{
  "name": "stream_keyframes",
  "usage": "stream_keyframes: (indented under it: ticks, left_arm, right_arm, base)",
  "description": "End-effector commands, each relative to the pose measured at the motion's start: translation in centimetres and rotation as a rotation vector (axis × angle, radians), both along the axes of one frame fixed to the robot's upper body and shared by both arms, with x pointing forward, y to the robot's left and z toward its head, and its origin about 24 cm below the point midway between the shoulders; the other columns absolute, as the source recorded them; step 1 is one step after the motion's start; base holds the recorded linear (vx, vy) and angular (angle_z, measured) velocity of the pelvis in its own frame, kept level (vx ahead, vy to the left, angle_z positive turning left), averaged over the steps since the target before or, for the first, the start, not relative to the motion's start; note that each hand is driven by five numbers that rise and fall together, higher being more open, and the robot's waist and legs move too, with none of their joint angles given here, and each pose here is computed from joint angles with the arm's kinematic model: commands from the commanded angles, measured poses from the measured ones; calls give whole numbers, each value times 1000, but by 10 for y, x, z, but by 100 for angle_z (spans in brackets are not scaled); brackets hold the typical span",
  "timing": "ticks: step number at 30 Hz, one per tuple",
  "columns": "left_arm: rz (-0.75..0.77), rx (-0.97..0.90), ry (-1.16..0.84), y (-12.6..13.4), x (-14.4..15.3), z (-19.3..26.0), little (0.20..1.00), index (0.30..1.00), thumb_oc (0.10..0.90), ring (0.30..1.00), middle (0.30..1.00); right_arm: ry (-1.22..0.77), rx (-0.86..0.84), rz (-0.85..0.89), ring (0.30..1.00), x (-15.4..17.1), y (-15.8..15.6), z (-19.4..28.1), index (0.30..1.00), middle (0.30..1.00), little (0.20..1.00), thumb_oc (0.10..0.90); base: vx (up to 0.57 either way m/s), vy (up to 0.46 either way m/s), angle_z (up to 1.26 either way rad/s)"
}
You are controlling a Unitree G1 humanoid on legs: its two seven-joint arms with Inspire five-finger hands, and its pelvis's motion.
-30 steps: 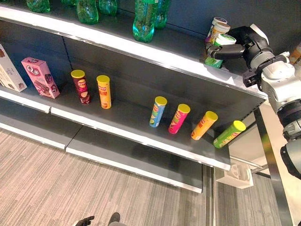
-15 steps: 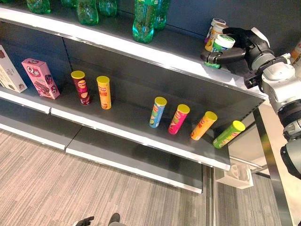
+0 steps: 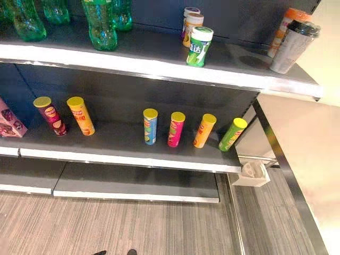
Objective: Put the goods on the table back onto the shelves and tidy them up.
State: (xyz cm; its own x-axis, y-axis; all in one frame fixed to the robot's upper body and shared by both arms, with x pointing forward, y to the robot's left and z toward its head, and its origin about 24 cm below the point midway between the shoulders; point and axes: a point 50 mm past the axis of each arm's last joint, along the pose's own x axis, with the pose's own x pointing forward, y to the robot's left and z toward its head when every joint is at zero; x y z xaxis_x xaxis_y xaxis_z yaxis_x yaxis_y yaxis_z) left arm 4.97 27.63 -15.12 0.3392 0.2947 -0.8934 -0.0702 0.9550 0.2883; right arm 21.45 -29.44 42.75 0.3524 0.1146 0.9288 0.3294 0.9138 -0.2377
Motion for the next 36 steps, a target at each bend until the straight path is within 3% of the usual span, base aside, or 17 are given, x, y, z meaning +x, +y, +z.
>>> stream_keyframes:
  ticks: [1,7,9,15,24,36]
  left_arm:
    - [-73,46,-34,12,11,7,900,900,800,900,900]
    - [-105,74,-74,22,20,15,900,900,800,900,900]
    - [-64,101,-114,33,25,23,900,900,800,900,900]
    - [-63,95,-137,33,28,25,900,900,800,900,900]
    - [-120,20,-167,9,40,20,900,900,800,900,900]
    - [-123,-21,-217,-2,52,21,900,900,800,900,900]
  right_arm:
    - [-141,38,-51,900,-16,-4,9,900,900,900,800]
    - [-102,60,-219,900,-26,-22,-35,900,900,900,800]
    - [27,29,-372,900,-13,-34,-50,900,900,900,800]
    - [167,26,-568,900,-9,-63,-71,900,900,900,800]
    - [248,5,-572,900,-6,-72,-76,900,900,900,800]
    - [310,-30,-545,900,16,-65,-76,900,900,900,800]
  base:
    - [-75,141,-84]
    - [-118,19,-90]
    - [-24,-128,-109]
    - [42,-163,-66]
    - [88,-283,-23]
    - [43,-106,-37]
